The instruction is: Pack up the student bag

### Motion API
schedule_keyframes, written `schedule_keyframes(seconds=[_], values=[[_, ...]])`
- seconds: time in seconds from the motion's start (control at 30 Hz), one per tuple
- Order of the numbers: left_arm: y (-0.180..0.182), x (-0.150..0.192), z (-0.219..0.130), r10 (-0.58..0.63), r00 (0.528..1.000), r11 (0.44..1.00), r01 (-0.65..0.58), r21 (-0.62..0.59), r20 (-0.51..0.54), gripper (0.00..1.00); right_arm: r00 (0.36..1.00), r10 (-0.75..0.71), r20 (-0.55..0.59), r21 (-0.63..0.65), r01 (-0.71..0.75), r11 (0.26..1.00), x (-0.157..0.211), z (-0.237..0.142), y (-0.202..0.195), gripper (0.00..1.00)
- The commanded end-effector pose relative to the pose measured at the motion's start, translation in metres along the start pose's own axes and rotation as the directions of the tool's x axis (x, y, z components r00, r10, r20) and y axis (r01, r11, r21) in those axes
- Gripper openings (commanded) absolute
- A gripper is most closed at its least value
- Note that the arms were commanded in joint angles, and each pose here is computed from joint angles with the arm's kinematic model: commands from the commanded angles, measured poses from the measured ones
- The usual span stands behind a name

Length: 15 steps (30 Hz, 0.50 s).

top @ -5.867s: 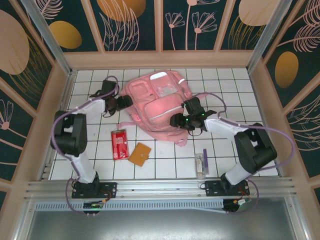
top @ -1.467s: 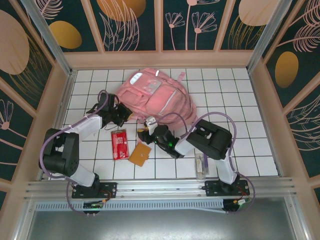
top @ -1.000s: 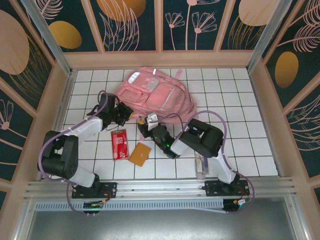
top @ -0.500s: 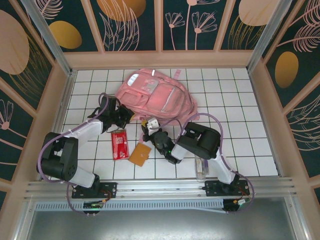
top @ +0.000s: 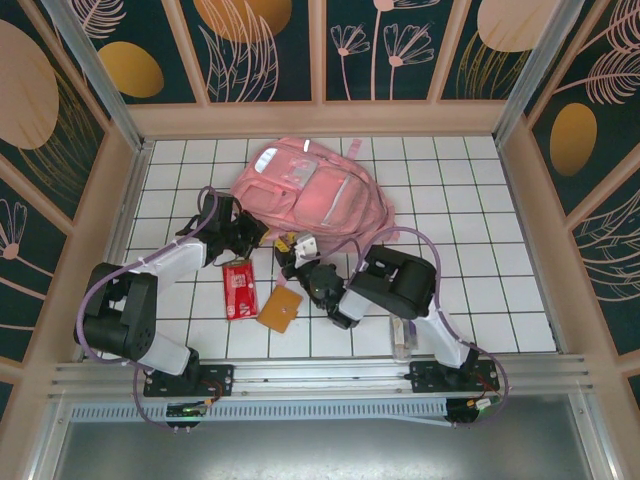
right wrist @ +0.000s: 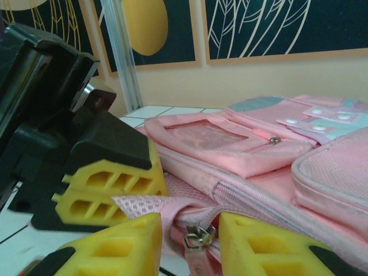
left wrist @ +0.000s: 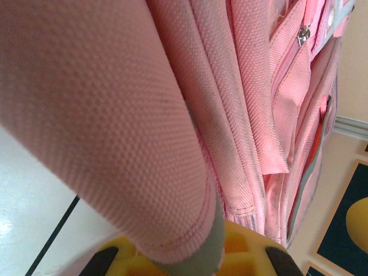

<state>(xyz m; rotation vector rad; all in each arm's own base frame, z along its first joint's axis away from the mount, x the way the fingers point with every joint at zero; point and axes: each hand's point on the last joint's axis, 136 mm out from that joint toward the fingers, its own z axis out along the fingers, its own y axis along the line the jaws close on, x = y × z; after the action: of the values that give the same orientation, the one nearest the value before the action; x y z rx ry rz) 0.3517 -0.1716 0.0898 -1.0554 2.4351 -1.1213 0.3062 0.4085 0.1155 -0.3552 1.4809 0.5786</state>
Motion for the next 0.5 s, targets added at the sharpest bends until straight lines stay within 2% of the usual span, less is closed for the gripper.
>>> schedule_keyframes(seconds=[0.0,0.13,0.3,0.47], values=[[-0.009,0.013,-0.004,0.020,0.998,0.999,-0.018,0.038,-0.058,0.00,1.000,-0.011,0.025,0.060,0.010,0.998,0.000,0.011,-0.004,0.27],[-0.014,0.011,-0.008,0.047,0.998,0.998,-0.046,0.041,-0.039,0.00,1.000,0.016,0.017,0.121,-0.018,0.992,0.005,0.009,-0.014,0.11],[-0.015,0.007,-0.010,0.061,0.998,0.998,-0.060,0.032,-0.015,0.00,0.999,0.031,0.018,0.166,-0.034,0.985,0.008,-0.002,-0.024,0.00],[-0.013,-0.002,-0.011,0.083,0.996,0.996,-0.084,0.007,0.035,0.00,0.999,0.039,0.036,0.179,-0.044,0.983,0.003,-0.020,-0.027,0.00]])
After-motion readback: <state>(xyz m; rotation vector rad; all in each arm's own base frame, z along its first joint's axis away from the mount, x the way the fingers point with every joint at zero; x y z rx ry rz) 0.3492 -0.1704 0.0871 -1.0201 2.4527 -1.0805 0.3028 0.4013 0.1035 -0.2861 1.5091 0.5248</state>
